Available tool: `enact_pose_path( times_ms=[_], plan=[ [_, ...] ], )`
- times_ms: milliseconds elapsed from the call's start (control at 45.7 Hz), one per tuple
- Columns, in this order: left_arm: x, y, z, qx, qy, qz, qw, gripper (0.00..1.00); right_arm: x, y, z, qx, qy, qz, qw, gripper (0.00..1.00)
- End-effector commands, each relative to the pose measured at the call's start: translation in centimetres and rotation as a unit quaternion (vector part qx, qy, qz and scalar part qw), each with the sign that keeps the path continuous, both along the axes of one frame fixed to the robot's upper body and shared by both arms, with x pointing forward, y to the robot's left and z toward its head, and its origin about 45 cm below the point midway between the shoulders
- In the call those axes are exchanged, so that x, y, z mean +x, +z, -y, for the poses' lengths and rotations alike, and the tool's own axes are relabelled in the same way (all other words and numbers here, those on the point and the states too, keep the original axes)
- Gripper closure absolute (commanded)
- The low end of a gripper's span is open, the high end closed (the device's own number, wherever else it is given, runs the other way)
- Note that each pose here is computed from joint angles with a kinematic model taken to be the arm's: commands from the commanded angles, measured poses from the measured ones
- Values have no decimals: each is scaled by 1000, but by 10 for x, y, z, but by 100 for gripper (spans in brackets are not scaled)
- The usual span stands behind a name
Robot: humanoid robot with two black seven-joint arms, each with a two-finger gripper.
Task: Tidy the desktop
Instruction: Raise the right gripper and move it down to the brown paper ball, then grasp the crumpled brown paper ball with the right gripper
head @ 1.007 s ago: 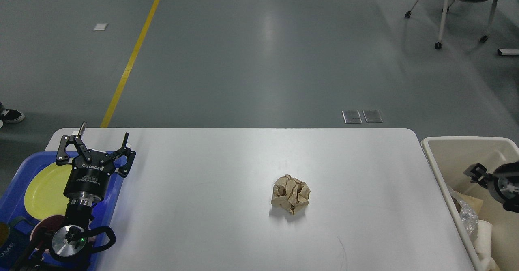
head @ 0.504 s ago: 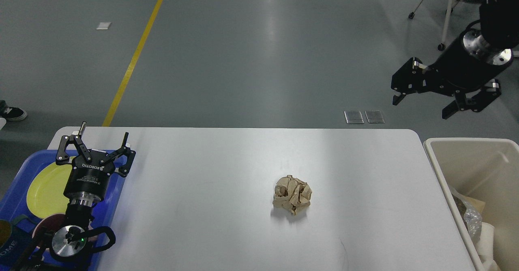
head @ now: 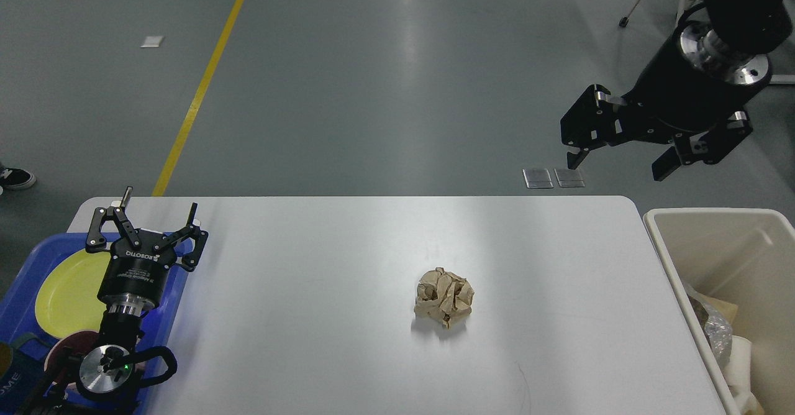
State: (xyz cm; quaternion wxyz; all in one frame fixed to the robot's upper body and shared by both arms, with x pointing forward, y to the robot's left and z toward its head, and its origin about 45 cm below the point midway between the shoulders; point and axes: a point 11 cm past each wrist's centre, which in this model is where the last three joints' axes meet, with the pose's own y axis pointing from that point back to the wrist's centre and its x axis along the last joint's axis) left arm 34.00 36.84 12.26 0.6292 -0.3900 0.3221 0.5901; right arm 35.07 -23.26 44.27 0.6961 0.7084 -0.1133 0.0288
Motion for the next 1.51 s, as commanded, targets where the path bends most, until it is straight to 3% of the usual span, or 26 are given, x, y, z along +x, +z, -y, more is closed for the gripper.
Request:
enact_pose_path(
  times_ms=[0,350,504,591,701,832,1029,1226,1489],
  plan=[
    [0,0,0,0,0,0,1000,4,1,0,-4,5,3,2,1000,0],
    [0,0,0,0,0,0,1000,3,3,-11,-19,11,23,-6,1000,0],
    [0,0,0,0,0,0,1000,4,2,-47,-55,37,63,-29,997,0],
    [0,0,0,0,0,0,1000,4,9,-76,-66,42,59,-6,997,0],
    [0,0,0,0,0,0,1000,4,15,-129,-69,37,37,22,998,0],
    [0,0,0,0,0,0,1000,4,5,-190,-75,32,27,25,999,0],
    [0,0,0,0,0,0,1000,4,11,-266,-79,34,12,22,999,0],
    [0,0,0,0,0,0,1000,3,4,-300,-102,56,14,14,998,0],
    [1,1,0,0,0,1,1000,4,15,-322,-118,84,-7,32,996,0]
  ],
)
